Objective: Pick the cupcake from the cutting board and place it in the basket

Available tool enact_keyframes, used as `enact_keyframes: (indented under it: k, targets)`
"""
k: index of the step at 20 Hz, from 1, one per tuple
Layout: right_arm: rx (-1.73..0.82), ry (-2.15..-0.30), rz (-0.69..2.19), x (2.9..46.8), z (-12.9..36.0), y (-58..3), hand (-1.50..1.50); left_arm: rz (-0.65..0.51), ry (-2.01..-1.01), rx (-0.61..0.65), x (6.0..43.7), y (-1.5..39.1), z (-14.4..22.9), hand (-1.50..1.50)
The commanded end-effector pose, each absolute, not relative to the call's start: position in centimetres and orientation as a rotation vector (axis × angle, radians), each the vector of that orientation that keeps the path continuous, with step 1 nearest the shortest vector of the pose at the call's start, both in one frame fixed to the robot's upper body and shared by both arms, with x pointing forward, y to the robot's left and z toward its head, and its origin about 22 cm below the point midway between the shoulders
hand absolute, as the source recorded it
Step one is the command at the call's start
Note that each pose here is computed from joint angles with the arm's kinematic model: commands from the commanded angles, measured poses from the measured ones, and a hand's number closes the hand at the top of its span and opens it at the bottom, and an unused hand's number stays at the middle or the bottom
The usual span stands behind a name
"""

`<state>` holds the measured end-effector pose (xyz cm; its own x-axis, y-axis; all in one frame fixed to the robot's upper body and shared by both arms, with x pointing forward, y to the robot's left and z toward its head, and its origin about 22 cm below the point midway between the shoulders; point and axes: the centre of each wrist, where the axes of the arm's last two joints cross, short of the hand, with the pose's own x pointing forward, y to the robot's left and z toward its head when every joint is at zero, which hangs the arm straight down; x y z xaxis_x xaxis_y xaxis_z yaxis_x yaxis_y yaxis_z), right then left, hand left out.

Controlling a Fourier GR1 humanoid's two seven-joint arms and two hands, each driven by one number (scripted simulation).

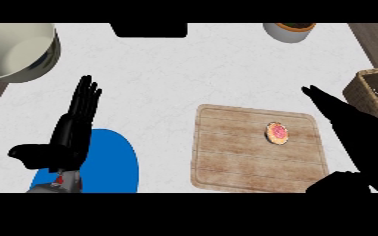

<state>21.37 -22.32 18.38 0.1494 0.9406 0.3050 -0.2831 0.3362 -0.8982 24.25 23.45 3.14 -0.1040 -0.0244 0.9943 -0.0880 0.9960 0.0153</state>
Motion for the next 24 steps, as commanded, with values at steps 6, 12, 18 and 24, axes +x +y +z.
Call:
enact_keyframes:
  k: [6,12,18,24]
  targets:
    - [-0.789,-1.028,0.996,22.2,15.1,-20.8,-1.5,0.063,-1.678,0.087,22.8,23.5,4.7,0.0]
    - [-0.836,-1.02,1.008,23.2,13.5,-20.7,-1.5,0.058,-1.659,0.068,24.0,22.7,4.3,0.0]
    - [-0.873,-1.028,0.992,24.5,9.3,-21.0,-1.5,0.058,-1.66,0.095,25.5,24.0,4.3,0.0]
    - [-0.843,-1.003,0.978,25.4,9.5,-20.8,-1.5,0.058,-1.678,0.086,23.5,23.3,4.6,0.0]
